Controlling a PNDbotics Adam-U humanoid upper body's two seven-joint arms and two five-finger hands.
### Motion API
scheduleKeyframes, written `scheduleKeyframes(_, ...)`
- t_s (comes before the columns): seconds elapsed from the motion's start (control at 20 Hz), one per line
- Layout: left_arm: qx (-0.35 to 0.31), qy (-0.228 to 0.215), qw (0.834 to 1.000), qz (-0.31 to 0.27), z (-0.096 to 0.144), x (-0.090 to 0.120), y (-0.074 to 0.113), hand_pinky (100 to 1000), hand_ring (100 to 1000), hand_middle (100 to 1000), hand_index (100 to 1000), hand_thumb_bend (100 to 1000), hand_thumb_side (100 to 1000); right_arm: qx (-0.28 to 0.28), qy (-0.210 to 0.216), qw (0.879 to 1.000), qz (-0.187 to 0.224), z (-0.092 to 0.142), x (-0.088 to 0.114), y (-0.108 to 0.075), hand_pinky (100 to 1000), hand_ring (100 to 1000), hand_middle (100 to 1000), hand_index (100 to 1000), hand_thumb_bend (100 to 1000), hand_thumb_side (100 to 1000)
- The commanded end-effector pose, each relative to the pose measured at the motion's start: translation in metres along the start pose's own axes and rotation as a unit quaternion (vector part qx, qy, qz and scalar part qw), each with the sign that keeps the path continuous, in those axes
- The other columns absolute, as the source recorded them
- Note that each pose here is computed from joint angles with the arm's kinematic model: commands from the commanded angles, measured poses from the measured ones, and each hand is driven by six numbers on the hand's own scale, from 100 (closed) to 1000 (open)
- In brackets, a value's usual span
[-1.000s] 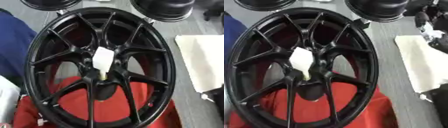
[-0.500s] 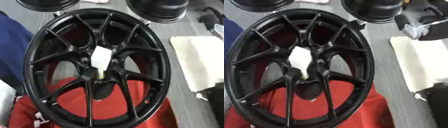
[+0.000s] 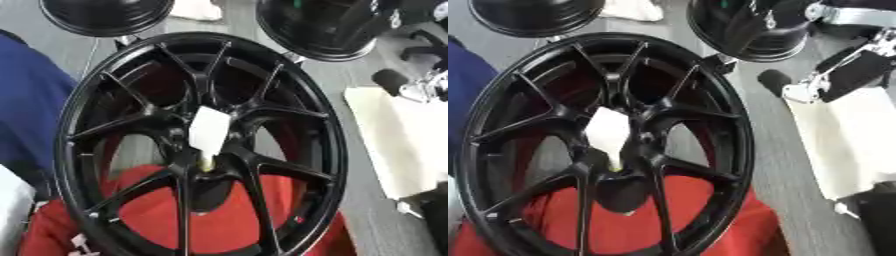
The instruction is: Pull the pin out of the wheel hub.
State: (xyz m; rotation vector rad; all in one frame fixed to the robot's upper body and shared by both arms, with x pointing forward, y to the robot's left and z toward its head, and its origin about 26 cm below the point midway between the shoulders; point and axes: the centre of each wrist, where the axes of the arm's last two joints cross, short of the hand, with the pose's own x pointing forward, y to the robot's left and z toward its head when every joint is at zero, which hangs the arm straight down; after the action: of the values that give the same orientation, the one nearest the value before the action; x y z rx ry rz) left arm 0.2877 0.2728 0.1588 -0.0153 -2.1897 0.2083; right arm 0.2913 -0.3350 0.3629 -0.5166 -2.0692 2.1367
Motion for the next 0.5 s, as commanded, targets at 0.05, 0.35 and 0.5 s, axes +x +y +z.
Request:
scheduleKeyframes(0.05, -0.017, -0.013, 1.000, -0.004, -0.004, 0.009, 0.000, 686, 774, 642, 753, 127, 694, 0.065, -0.040, 0.996, 0.035, -0.005, -0.001, -0.010, 849, 821, 765, 810, 100, 237)
scheduleKeyframes(0.35, -0.018, -0.010, 1.000, -0.004, -0.004, 0.008, 0.000, 686, 774, 642, 753, 129, 695, 0.087, -0.098, 0.991, 0.040, -0.028, -0.003, -0.017, 846, 812, 760, 809, 100, 243)
scheduleKeyframes(0.5, -0.019, -0.009, 1.000, -0.001, -0.004, 0.009, -0.001, 686, 774, 641, 753, 131, 695, 0.097, -0.114, 0.988, 0.032, -0.039, -0.006, -0.016, 841, 806, 761, 818, 100, 276)
